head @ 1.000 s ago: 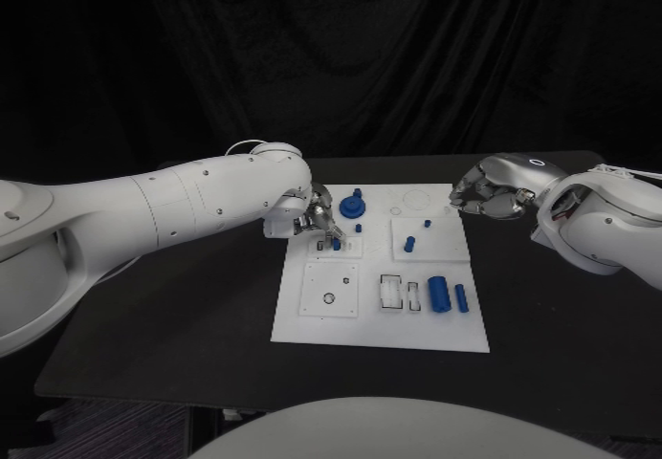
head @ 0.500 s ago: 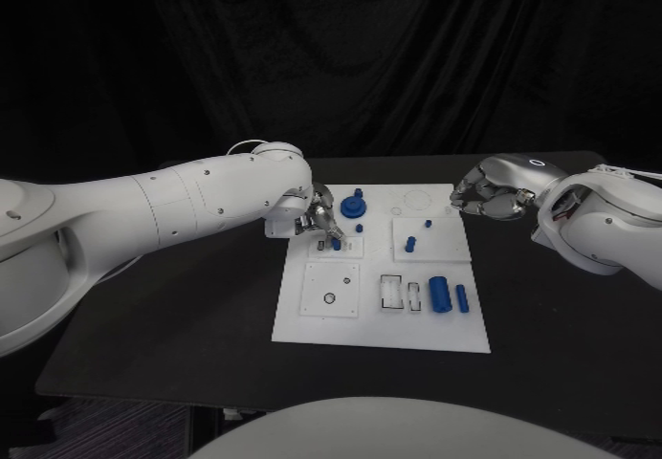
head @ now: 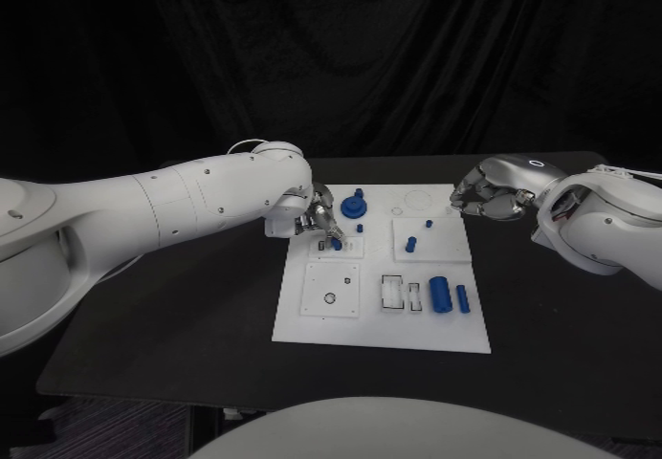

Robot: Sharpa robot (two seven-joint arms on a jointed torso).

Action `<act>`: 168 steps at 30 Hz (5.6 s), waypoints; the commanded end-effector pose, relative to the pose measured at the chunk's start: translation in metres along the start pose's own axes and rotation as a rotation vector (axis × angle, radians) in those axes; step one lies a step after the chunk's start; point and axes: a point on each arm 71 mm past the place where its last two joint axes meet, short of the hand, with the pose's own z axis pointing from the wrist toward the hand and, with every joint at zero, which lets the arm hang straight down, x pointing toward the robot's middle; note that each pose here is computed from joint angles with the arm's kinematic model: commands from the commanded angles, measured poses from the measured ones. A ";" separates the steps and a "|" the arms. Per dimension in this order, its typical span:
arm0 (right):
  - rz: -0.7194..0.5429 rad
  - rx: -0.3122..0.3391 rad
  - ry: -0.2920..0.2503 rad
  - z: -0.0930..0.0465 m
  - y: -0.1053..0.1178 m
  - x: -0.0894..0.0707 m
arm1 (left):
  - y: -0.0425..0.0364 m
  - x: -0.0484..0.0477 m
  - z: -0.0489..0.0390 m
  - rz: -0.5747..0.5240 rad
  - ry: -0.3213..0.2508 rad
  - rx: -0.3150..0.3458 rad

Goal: Assemble the parts on the task board

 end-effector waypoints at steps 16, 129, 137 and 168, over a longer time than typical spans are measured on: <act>-0.002 0.027 0.027 0.000 -0.001 0.003 | 0.0042 0.0083 0.0053 0.021 0.041 -0.027; -0.006 0.047 0.071 -0.001 -0.004 0.007 | -0.0019 0.0072 0.0066 0.000 0.006 0.035; -0.006 0.045 0.071 0.000 -0.004 0.007 | -0.0003 0.0069 0.0065 -0.001 0.007 0.032; -0.009 0.065 0.091 -0.002 -0.008 0.009 | 0.0133 0.0062 -0.0135 -0.137 -0.230 0.137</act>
